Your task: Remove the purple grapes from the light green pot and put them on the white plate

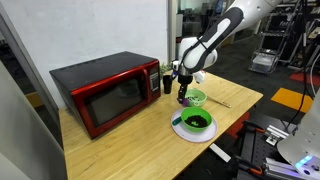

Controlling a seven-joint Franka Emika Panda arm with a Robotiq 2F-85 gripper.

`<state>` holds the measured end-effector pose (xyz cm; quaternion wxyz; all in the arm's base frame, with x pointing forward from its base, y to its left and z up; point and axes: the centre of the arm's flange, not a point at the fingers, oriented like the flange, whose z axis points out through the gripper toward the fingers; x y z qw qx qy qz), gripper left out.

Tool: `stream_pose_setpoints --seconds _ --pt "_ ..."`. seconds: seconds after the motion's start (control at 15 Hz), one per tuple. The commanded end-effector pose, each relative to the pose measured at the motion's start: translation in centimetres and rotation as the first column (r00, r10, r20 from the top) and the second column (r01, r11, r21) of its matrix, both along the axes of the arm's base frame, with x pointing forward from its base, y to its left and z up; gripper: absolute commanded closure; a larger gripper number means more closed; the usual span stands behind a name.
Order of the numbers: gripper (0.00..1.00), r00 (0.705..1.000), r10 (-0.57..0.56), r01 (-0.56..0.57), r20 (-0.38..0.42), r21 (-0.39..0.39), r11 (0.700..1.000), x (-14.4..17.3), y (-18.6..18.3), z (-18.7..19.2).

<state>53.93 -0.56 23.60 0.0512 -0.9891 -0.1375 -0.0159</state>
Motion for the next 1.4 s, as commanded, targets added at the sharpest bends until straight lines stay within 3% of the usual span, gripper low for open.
stream_pose_setpoints --seconds 0.0,0.53,1.33 --pt "0.81 1.0 0.012 -0.012 0.003 -0.007 1.0 1.9 -0.4 -0.7" --pt "0.81 0.999 0.004 -0.006 -0.05 -0.026 1.0 3.8 -0.5 -2.7" --pt "0.81 0.985 0.006 -0.03 -0.171 -0.141 0.99 1.7 2.3 -5.6"
